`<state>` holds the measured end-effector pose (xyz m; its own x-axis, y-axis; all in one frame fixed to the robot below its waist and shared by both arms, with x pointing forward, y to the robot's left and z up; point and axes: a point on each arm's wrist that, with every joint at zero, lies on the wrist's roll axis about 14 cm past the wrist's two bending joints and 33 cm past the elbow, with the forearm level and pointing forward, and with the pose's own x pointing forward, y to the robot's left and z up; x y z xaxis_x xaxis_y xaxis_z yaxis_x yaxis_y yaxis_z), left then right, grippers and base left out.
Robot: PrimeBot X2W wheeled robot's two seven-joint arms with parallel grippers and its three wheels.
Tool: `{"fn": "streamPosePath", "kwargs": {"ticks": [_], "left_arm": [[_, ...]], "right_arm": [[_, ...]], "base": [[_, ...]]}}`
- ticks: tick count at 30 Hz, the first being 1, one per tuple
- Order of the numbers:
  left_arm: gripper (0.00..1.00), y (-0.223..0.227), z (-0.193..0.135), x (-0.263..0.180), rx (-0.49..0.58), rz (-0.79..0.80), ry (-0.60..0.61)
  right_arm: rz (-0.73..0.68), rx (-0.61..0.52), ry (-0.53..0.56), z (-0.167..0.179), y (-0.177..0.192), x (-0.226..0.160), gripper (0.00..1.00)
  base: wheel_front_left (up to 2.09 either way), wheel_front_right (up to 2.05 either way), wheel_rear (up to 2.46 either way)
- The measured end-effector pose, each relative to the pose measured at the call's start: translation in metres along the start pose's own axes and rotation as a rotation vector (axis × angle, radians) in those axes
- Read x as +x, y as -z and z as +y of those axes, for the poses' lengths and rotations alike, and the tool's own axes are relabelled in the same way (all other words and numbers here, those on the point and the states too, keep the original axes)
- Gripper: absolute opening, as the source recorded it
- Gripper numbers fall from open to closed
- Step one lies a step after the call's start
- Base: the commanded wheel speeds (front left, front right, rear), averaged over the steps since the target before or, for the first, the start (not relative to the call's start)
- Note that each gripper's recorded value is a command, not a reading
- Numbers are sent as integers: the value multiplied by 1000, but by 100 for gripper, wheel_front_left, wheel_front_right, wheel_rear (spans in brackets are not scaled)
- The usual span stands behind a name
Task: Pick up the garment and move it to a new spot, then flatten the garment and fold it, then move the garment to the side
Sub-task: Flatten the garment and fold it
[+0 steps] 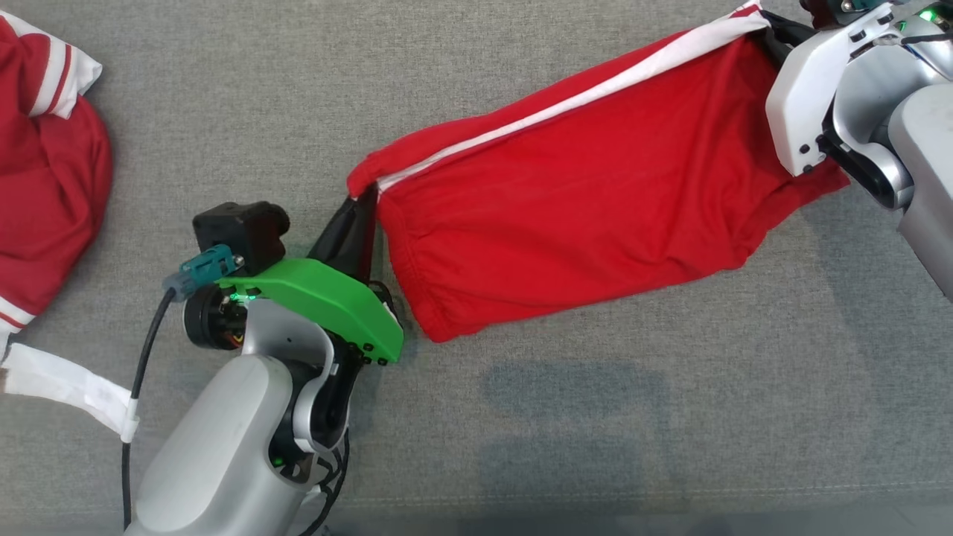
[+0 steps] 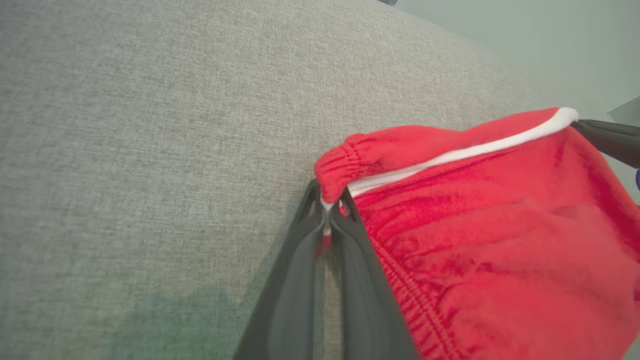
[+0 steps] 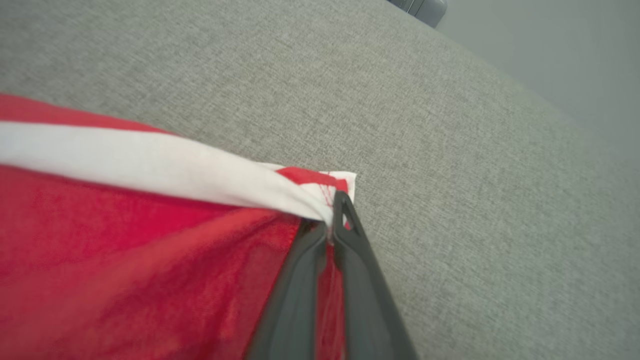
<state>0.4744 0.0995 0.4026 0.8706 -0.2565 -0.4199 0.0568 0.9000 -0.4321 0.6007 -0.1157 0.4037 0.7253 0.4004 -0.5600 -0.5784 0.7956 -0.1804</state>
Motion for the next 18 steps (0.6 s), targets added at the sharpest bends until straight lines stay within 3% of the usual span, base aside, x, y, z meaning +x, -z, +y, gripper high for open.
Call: {"fn": "streamPosePath", "kwargs": {"ticks": [3, 4, 6, 9, 11, 12, 13, 14, 15, 18], "left_arm": [[0, 6, -8, 0, -13, 25, 31], [0, 7, -8, 0, -20, 27, 33], [0, 6, -9, -2, -20, 26, 33], [0, 6, -9, -4, -18, 26, 32], [7, 5, -9, -6, -16, 23, 28], [16, 4, -10, -8, -14, 19, 29], [37, 3, -10, -11, -15, 10, 28], [64, 3, -11, -14, -17, 6, 27], [100, 3, -12, -17, -17, 4, 27], [100, 2, -16, -30, -24, -3, 32]], "right_arm": [[16, -10, -5, 1, 3, 0, 0], [24, -18, -8, 3, 5, -1, 14], [13, -23, -6, 3, 3, -4, 100], [8, -40, -6, 4, 0, -8, 100], [-1, -48, -10, 5, -6, -13, 100], [-4, -54, -12, 6, -8, -16, 100], [-1, -62, -19, 8, -11, -20, 100], [4, -73, -27, 10, -12, -25, 100], [6, -81, -31, 11, -15, -30, 100], [-5, -102, -21, 4, -25, -51, 100]], "base": [[0, 0, 0], [0, 0, 0], [0, 0, 0], [0, 0, 0], [0, 0, 0], [0, 0, 0], [0, 0, 0], [0, 0, 0], [0, 0, 0], [0, 0, 0]]}}
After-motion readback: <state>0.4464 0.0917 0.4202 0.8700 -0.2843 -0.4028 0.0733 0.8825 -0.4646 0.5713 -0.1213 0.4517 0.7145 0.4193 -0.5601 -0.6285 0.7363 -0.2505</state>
